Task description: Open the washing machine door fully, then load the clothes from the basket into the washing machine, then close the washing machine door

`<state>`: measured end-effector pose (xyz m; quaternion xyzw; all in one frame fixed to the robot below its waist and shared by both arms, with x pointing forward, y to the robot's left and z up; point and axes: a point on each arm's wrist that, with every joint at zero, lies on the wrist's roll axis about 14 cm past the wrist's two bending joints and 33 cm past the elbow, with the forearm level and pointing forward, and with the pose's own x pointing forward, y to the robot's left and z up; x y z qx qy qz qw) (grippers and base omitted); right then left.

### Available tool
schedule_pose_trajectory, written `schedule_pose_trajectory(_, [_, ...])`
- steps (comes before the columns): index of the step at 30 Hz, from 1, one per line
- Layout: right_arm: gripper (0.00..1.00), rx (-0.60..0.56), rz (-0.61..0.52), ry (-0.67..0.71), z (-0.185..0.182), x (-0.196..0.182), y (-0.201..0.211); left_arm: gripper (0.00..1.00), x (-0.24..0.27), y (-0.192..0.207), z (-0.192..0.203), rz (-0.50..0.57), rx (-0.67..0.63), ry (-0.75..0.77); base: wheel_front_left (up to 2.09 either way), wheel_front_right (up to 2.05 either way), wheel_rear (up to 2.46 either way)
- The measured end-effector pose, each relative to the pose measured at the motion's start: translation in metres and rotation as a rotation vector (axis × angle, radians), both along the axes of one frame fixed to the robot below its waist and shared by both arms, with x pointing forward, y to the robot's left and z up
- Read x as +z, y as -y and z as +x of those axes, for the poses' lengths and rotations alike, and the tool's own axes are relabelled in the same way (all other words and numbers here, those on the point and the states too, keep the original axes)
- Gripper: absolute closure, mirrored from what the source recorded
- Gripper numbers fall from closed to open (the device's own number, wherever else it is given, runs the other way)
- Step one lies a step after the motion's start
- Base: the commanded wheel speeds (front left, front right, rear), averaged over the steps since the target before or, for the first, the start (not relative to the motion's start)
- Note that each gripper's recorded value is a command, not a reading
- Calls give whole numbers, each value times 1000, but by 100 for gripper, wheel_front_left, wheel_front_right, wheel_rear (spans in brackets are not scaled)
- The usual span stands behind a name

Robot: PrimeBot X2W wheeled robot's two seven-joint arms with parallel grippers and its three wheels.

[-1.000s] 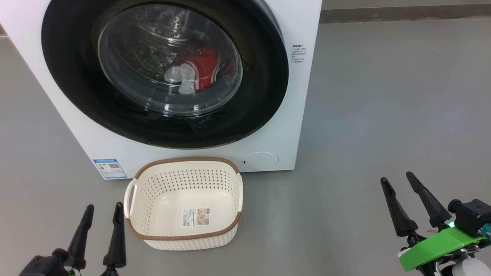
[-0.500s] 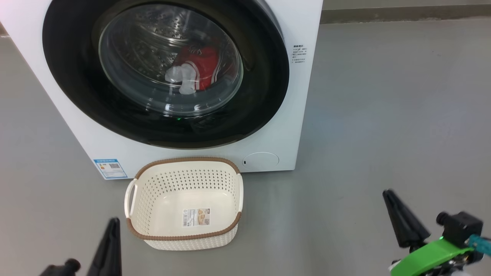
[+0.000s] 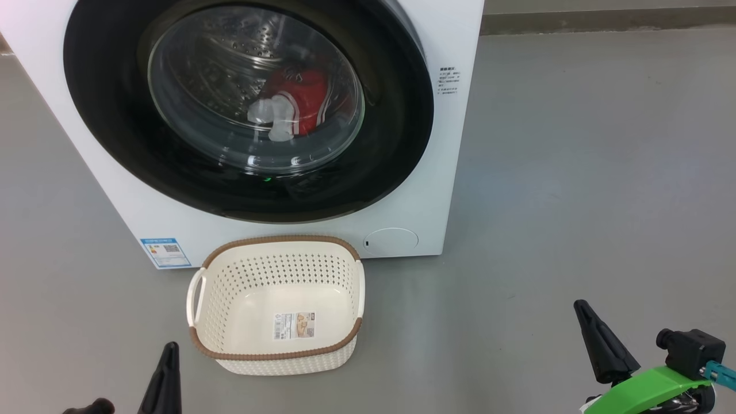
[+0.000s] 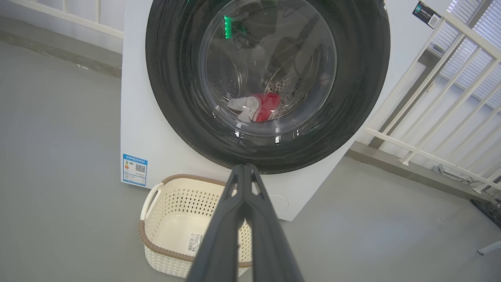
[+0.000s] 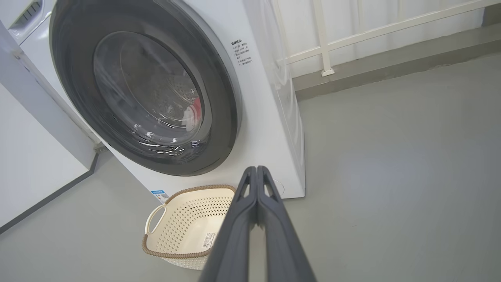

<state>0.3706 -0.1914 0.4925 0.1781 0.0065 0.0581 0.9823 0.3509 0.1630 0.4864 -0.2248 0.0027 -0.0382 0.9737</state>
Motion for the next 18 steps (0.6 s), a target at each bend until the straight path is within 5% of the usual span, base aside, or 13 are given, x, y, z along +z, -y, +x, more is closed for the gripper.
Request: schedule_pose_trajectory(18, [100,-53,183,-44,2,-3,6,100,-7,-8,2,-169,36,-54,0,0,0])
